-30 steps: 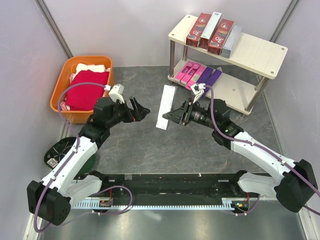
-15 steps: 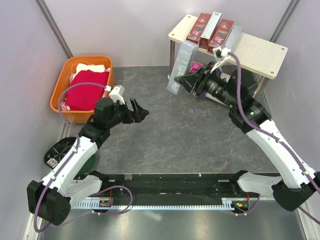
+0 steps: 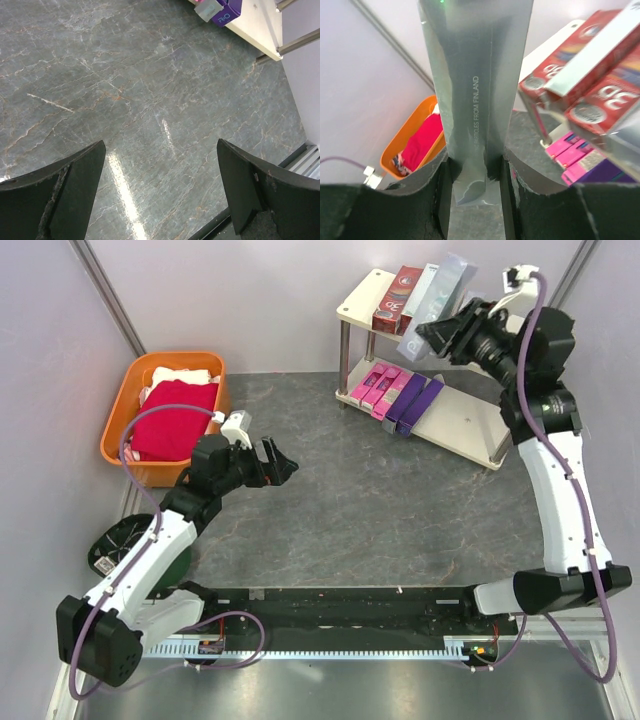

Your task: Place and organize the toothpastes onto the shelf

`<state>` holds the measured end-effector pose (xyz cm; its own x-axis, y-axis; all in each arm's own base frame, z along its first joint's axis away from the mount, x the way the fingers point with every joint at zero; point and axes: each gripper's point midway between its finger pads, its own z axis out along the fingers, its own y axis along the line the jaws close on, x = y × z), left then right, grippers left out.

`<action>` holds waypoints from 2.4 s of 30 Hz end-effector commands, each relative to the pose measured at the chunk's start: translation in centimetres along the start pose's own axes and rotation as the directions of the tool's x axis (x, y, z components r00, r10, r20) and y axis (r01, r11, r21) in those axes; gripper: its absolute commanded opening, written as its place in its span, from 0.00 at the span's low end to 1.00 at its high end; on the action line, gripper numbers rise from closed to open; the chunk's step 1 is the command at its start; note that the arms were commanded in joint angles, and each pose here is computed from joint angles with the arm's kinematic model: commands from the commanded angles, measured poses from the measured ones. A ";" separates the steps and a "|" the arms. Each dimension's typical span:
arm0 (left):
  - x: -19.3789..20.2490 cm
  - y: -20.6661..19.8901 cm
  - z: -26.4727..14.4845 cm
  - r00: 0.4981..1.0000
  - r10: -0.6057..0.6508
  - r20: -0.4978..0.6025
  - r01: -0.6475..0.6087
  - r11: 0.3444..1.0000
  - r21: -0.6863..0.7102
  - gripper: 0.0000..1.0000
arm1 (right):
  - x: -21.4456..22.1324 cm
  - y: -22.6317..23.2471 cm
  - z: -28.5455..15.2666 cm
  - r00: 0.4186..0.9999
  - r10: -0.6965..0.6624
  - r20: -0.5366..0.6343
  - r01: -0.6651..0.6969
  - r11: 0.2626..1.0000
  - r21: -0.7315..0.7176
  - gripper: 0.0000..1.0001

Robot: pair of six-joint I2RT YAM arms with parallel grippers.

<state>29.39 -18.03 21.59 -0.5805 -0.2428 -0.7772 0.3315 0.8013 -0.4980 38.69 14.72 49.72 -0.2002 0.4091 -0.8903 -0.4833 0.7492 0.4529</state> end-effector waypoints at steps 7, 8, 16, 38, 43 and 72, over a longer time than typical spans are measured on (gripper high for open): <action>-0.3 0.1 0.3 0.999 0.033 -0.008 -0.033 0.999 -0.007 1.00 | -7.9 -6.2 -2.9 0.984 0.126 0.123 -0.132 0.990 0.047 0.36; -0.2 0.1 0.4 1.000 0.029 -0.013 -0.029 1.000 -0.006 1.00 | -7.8 -6.7 -2.8 0.983 0.140 0.117 -0.146 0.988 0.047 0.35; -0.4 -0.3 0.8 0.999 0.018 -0.042 -0.018 1.000 0.005 1.00 | -6.5 -12.6 -3.6 0.960 0.264 0.092 -0.274 0.954 0.122 0.33; 1.3 0.5 2.4 0.992 0.002 -0.127 -0.003 1.000 -0.004 1.00 | -0.5 -21.3 -0.5 0.909 0.416 -0.031 -0.403 0.894 0.196 0.42; 1.4 0.4 2.6 0.991 -0.001 -0.135 0.001 1.000 -0.003 1.00 | 1.0 -21.9 -0.1 0.899 0.432 -0.071 -0.410 0.888 0.209 0.56; 0.6 -0.2 2.7 0.993 0.014 -0.119 -0.011 1.000 0.024 1.00 | 0.8 -10.4 -4.2 0.984 0.177 0.001 -0.174 0.966 0.194 0.98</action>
<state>30.41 -19.38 17.06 -0.7275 -0.1779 -0.6626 0.2730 0.8110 -0.5175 42.81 1.73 41.59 -0.3256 0.5959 -0.7341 -0.1484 0.7346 0.6621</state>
